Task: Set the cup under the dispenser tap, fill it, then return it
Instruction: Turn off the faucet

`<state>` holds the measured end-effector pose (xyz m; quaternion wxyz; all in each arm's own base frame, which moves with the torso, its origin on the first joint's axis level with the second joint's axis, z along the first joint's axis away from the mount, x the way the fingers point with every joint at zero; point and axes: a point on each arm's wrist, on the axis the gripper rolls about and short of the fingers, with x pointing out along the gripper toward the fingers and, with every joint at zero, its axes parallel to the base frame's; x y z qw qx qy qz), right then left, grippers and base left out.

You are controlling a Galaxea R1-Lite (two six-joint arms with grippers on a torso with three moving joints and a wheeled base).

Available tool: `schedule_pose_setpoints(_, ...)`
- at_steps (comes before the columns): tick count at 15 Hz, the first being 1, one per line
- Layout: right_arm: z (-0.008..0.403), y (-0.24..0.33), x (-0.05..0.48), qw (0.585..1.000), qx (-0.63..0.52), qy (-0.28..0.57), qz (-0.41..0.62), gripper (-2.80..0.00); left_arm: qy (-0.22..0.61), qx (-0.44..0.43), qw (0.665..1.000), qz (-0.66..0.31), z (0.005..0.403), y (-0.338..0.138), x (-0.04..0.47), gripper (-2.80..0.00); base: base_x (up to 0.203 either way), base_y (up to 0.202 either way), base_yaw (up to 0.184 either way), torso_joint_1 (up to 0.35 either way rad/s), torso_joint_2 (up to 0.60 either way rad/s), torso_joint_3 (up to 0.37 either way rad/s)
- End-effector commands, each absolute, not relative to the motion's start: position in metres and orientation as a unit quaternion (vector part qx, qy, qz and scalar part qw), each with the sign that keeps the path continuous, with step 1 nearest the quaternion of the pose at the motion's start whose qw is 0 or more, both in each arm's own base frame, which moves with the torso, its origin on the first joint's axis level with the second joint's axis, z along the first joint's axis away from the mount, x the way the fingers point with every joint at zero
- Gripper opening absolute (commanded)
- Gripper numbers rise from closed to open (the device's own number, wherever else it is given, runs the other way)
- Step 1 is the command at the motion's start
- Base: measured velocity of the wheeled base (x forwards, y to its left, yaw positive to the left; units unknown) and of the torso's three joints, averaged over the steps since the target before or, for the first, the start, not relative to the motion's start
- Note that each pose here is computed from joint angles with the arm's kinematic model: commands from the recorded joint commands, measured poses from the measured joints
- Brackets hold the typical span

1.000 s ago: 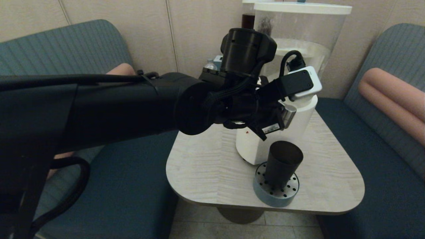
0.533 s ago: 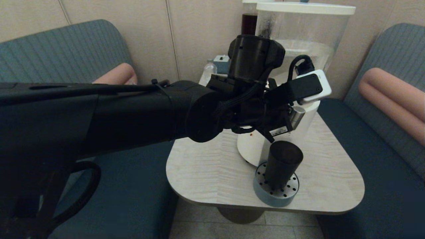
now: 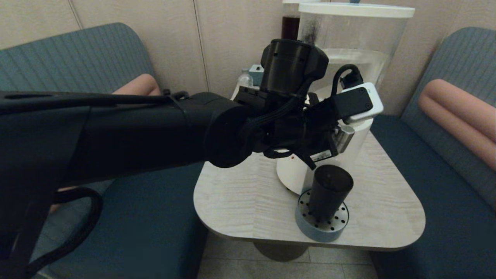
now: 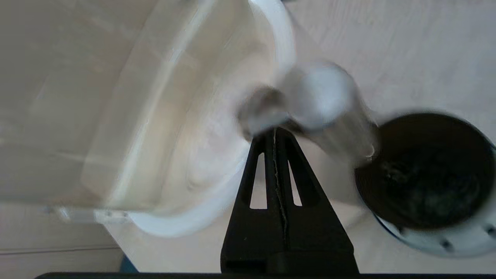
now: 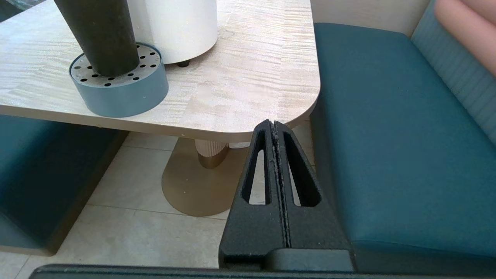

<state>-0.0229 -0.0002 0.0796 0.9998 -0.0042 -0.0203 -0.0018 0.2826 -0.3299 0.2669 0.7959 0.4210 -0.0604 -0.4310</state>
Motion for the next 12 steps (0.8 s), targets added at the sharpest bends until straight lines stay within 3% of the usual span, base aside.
schedule_pose_setpoints(1,0.076,0.0,-0.022,1.0,-0.005,-0.014,-0.002,-2.8,-0.043,0.43,0.79,-0.435,0.263,-0.32,0.275,-2.8,0.0,0.0,0.0,0.0,0.0,0.0)
schedule_pose_setpoints(12,0.076,0.0,-0.022,1.0,-0.005,-0.013,-0.002,-2.8,-0.065,0.421,0.799,-0.423,0.271,-0.312,0.272,-2.8,0.0,0.0,0.0,0.0,0.0,0.0)
